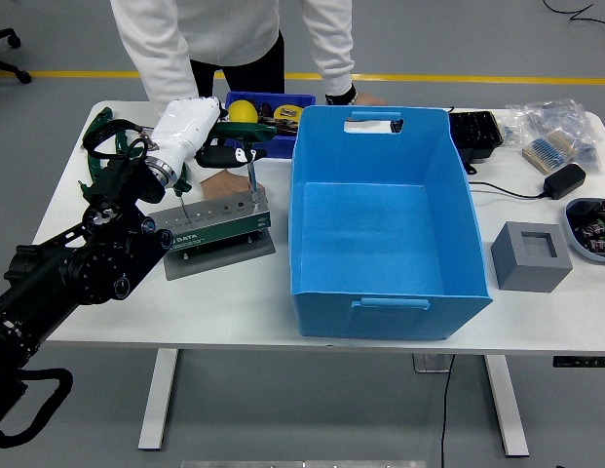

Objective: Lift tool from toolbox,place it in box,lift tool from toolbox,place it in box

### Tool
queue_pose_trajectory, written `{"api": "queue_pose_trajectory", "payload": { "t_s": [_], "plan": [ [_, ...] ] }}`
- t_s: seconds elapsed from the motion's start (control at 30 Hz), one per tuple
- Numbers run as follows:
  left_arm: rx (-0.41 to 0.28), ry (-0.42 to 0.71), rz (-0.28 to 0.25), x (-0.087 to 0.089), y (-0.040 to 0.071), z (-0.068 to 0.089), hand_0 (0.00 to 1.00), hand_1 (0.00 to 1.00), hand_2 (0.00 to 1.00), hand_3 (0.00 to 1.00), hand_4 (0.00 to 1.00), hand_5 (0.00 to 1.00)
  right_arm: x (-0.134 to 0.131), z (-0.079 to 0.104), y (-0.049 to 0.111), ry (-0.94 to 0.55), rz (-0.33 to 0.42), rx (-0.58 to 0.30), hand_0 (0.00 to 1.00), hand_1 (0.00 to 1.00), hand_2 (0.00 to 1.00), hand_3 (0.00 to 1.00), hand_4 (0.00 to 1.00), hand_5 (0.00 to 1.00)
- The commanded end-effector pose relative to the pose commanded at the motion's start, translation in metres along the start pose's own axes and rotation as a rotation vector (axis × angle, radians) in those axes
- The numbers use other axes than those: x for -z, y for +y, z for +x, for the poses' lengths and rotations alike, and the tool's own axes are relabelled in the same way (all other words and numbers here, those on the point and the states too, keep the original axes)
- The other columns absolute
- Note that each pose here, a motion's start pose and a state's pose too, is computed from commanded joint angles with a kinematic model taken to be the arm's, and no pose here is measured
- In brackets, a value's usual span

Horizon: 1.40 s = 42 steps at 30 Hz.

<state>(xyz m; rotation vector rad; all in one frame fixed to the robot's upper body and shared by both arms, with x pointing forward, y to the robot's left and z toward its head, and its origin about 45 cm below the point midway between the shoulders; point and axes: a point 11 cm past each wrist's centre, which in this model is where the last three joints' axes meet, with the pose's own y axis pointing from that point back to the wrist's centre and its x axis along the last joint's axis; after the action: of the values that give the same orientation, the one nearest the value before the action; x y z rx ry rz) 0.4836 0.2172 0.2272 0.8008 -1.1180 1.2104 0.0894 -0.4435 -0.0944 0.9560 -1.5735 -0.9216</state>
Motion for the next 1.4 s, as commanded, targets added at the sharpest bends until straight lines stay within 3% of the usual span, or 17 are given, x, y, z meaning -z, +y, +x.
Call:
{"api": "queue_pose_trajectory", "payload": {
  "t_s": [0.27,0.3,0.47,0.5,0.57,1.07,1.4],
  "plan": [
    [-0.036,0.024,-0.025,-0.002,0.000,0.008,0.184,0.002,0.027,0.023,0.982,0.649,0.001,0.001,0.000,-0.002,0.001,-0.001,0.724,0.699,0.744,0.586,0.827,0.728],
    [-0.039,0.027,-0.027,-0.002,0.000,0.009,0.186,0.002,0.026,0.016,0.898,0.636,0.001,0.001,0.000,-0.002,0.001,-0.001,0.724,0.699,0.742,0.587,0.827,0.727],
    [-0.055,0.038,-0.043,-0.005,-0.002,0.017,0.186,0.002,0.026,0.016,0.898,0.636,0.001,0.001,0.000,-0.003,0.002,-0.002,0.724,0.699,0.742,0.587,0.827,0.727],
    [-0.060,0.040,-0.048,-0.007,-0.002,0.020,0.186,0.002,0.026,0.015,0.842,0.625,0.001,0.001,0.000,-0.004,0.002,-0.002,0.724,0.699,0.743,0.587,0.827,0.727],
    [-0.069,0.042,-0.059,-0.010,-0.003,0.025,0.186,0.002,0.026,0.015,0.842,0.625,0.001,0.002,0.000,-0.006,0.002,-0.003,0.724,0.699,0.743,0.587,0.827,0.727],
    [-0.115,0.020,-0.166,-0.036,-0.009,0.071,0.187,0.002,0.021,0.010,0.795,0.588,0.000,0.004,0.000,-0.007,0.000,-0.009,0.725,0.697,0.742,0.587,0.827,0.727],
    [-0.192,-0.001,-0.275,-0.066,-0.010,0.117,0.186,0.002,0.018,0.008,0.790,0.592,-0.001,0.005,0.000,-0.011,-0.002,-0.011,0.725,0.698,0.741,0.587,0.827,0.727]
  ]
}}
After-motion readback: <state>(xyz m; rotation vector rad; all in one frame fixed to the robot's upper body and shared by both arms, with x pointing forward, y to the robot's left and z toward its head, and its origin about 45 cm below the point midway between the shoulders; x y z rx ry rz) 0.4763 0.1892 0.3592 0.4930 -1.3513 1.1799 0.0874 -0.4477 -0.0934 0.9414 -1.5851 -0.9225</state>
